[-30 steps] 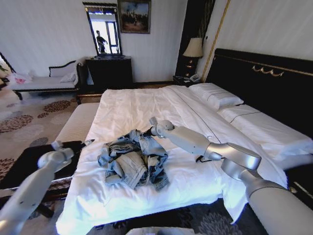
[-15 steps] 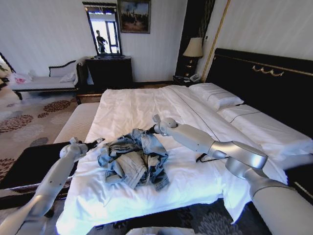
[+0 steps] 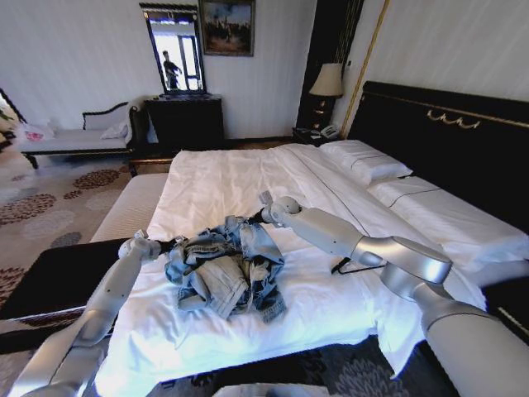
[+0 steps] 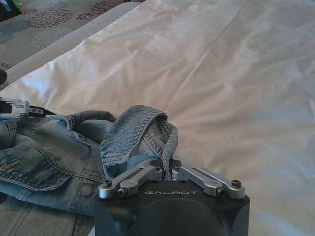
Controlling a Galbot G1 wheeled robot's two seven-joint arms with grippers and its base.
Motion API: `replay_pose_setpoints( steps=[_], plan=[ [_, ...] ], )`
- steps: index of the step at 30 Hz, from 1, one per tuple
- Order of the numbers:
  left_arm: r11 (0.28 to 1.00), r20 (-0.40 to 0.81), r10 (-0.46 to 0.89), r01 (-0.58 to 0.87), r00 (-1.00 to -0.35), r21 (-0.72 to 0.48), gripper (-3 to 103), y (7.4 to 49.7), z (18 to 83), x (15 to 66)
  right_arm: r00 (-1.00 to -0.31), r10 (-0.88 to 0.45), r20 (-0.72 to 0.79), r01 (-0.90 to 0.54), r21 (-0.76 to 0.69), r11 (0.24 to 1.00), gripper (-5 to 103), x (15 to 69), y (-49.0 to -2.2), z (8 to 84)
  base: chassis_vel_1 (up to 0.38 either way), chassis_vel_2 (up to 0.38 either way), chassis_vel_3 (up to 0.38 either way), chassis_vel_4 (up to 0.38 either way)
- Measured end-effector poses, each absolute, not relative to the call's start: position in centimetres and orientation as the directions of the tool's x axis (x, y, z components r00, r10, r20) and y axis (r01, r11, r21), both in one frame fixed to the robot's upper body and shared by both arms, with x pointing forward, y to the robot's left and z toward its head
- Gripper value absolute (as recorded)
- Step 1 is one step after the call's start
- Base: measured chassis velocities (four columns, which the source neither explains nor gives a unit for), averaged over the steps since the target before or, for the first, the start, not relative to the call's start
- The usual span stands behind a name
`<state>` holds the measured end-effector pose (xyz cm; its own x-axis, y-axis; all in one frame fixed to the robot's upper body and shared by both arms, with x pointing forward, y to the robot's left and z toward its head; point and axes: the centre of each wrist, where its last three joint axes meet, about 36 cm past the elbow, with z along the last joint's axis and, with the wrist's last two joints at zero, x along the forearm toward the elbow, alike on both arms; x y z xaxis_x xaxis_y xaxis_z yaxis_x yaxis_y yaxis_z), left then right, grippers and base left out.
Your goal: Pick up the clothes from the bed and hang them on the clothes hanger.
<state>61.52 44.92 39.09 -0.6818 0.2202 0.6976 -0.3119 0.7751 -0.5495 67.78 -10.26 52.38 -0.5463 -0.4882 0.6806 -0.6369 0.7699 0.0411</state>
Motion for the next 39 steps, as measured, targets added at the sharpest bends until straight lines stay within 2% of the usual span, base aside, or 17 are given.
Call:
replay_pose_setpoints(
  steps=[1, 4, 5, 6, 7, 9, 10, 13, 15, 16, 17, 18, 20, 22, 24, 31, 39],
  plan=[
    [0.775, 0.698, 0.22, -0.312, -0.682, -0.549, 82, 44.9, 39.1, 61.5, -0.546, -0.488, 0.681, -0.637, 0.041, 0.77, 3, 67.8, -10.3, 52.4, 0.0, 0.0, 0.0, 0.0],
    [0.786, 0.702, 0.226, -0.299, -0.676, -0.541, 66, 43.8, 39.3, 62.1, -0.553, -0.484, 0.678, -0.631, 0.039, 0.775, 3, 67.9, -10.5, 52.5, 0.0, 0.0, 0.0, 0.0],
    [0.79, 0.703, 0.226, -0.294, -0.674, -0.537, 66, 43.6, 39.3, 62.2, -0.557, -0.483, 0.676, -0.628, 0.039, 0.778, 3, 68.0, -10.6, 52.5, 0.0, 0.0, 0.0, 0.0],
    [0.794, 0.703, 0.227, -0.29, -0.674, -0.534, 60, 43.4, 39.3, 62.2, -0.559, -0.482, 0.675, -0.626, 0.038, 0.779, 3, 68.0, -10.7, 52.6, 0.0, 0.0, 0.0, 0.0],
    [0.794, 0.703, 0.227, -0.29, -0.674, -0.534, 60, 43.4, 39.3, 62.2, -0.559, -0.482, 0.675, -0.626, 0.038, 0.779, 3, 68.0, -10.7, 52.6, 0.0, 0.0, 0.0, 0.0],
    [0.8, 0.705, 0.231, -0.282, -0.67, -0.53, 49, 43.1, 39.1, 61.9, -0.563, -0.477, 0.675, -0.62, 0.037, 0.784, 3, 68.0, -11.0, 52.5, 0.0, 0.0, 0.0, 0.0],
    [0.8, 0.705, 0.231, -0.282, -0.67, -0.53, 49, 43.1, 39.1, 61.9, -0.563, -0.477, 0.675, -0.62, 0.037, 0.784, 3, 68.0, -11.0, 52.5, 0.0, 0.0, 0.0, 0.0],
    [0.805, 0.704, 0.233, -0.273, -0.671, -0.527, 34, 43.1, 39.1, 61.5, -0.569, -0.471, 0.674, -0.614, 0.033, 0.789, 3, 68.0, -11.4, 52.5, 0.0, 0.0, 0.0, 0.0],
    [0.806, 0.702, 0.234, -0.27, -0.672, -0.527, 34, 43.2, 39.1, 61.4, -0.57, -0.47, 0.674, -0.612, 0.032, 0.79, 3, 68.0, -11.5, 52.5, 0.0, 0.0, 0.0, 0.0],
    [0.807, 0.692, 0.235, -0.26, -0.682, -0.53, 23, 43.5, 39.3, 61.0, -0.574, -0.467, 0.672, -0.609, 0.031, 0.793, 3, 68.0, -11.5, 52.5, 0.0, 0.0, 0.0, 0.0],
    [0.807, 0.684, 0.236, -0.254, -0.69, -0.534, 18, 43.7, 39.4, 60.8, -0.575, -0.467, 0.672, -0.608, 0.031, 0.793, 3, 68.0, -11.5, 52.4, 0.0, 0.0, 0.0, 0.0],
    [0.807, 0.684, 0.236, -0.254, -0.69, -0.534, 18, 43.7, 39.4, 60.8, -0.575, -0.467, 0.672, -0.608, 0.031, 0.793, 3, 68.0, -11.5, 52.4, 0.0, 0.0, 0.0, 0.0],
    [0.801, 0.657, 0.241, -0.235, -0.714, -0.55, 7, 44.1, 39.8, 60.3, -0.577, -0.469, 0.669, -0.607, 0.032, 0.794, 3, 67.9, -11.4, 52.4, 0.0, 0.0, 0.0, 0.0],
    [0.802, 0.652, 0.243, -0.23, -0.719, -0.552, 7, 44.2, 39.9, 60.1, -0.576, -0.471, 0.668, -0.609, 0.033, 0.793, 3, 67.9, -11.2, 52.4, 0.0, 0.0, 0.0, 0.0],
    [0.809, 0.651, 0.24, -0.222, -0.72, -0.544, 2, 44.3, 40.0, 59.8, -0.576, -0.474, 0.666, -0.611, 0.034, 0.791, 3, 67.8, -11.0, 52.5, 0.0, 0.0, 0.0, 0.0],
    [0.85, 0.634, 0.198, -0.191, -0.748, -0.49, 2, 44.5, 40.8, 58.6, -0.584, -0.48, 0.655, -0.61, 0.037, 0.792, 3, 67.6, -11.2, 52.8, 0.0, 0.0, 0.0, 0.0],
    [0.895, 0.494, 0.158, -0.087, -0.855, -0.437, 2, 45.8, 46.1, 55.9, -0.634, -0.496, 0.593, -0.584, 0.054, 0.81, 3, 67.0, -14.0, 54.4, 0.0, 0.0, 0.0, 0.0]
  ],
)
